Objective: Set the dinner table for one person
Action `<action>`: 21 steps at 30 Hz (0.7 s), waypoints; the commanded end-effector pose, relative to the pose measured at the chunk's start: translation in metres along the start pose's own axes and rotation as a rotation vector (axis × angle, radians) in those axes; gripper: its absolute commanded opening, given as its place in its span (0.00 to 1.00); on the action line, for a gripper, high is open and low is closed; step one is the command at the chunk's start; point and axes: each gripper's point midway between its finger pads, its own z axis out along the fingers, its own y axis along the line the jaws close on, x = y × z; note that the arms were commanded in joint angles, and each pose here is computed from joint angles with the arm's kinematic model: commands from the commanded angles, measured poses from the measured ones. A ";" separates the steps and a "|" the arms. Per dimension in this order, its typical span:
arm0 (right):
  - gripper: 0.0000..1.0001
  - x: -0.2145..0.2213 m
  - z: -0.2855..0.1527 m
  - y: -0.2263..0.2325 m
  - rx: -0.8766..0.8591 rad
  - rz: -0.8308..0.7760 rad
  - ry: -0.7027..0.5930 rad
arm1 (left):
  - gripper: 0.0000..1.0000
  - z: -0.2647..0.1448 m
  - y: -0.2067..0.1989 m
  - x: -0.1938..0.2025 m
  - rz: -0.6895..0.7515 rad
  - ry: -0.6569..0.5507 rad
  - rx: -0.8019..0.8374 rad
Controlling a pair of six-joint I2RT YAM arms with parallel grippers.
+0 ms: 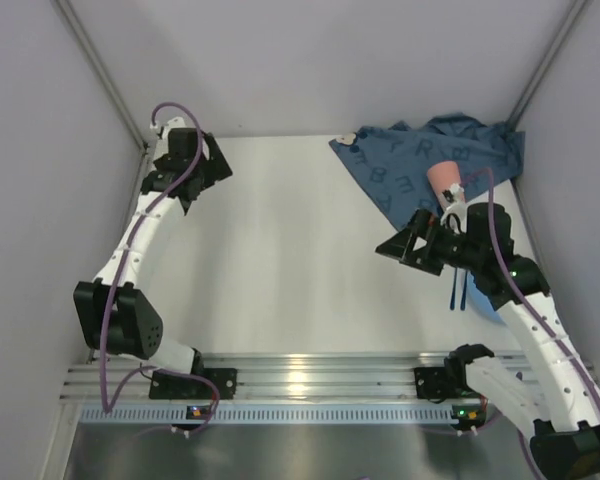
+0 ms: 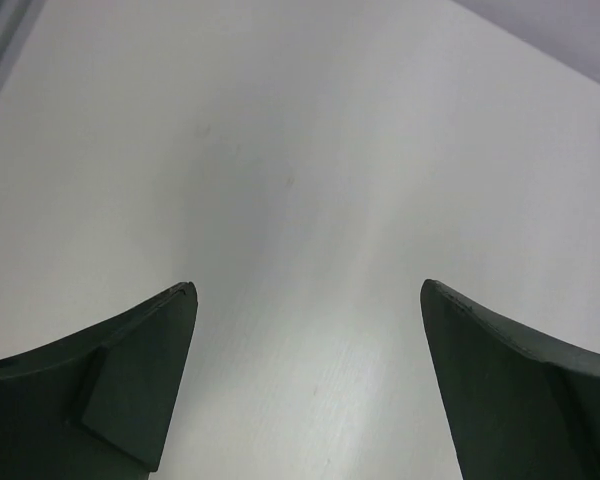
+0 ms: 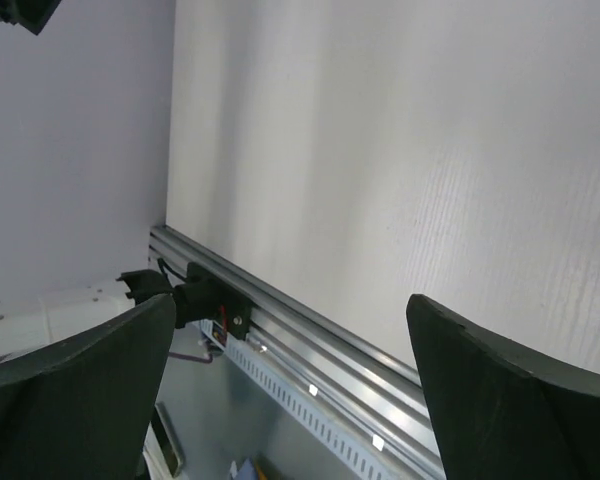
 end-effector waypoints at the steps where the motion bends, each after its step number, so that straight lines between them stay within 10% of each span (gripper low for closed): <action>1: 1.00 -0.002 -0.021 0.019 -0.037 -0.063 -0.032 | 0.99 -0.021 -0.010 0.013 -0.096 0.039 -0.118; 5: 1.00 0.004 -0.037 0.022 -0.027 -0.091 -0.053 | 0.96 -0.016 -0.088 0.064 -0.098 0.308 0.320; 9: 1.00 0.006 -0.059 0.023 0.018 -0.147 -0.082 | 0.99 -0.025 -0.137 0.076 -0.212 0.246 0.515; 21: 1.00 -0.002 -0.095 0.001 0.231 -0.183 -0.177 | 0.99 0.026 -0.283 0.231 -0.054 0.496 0.524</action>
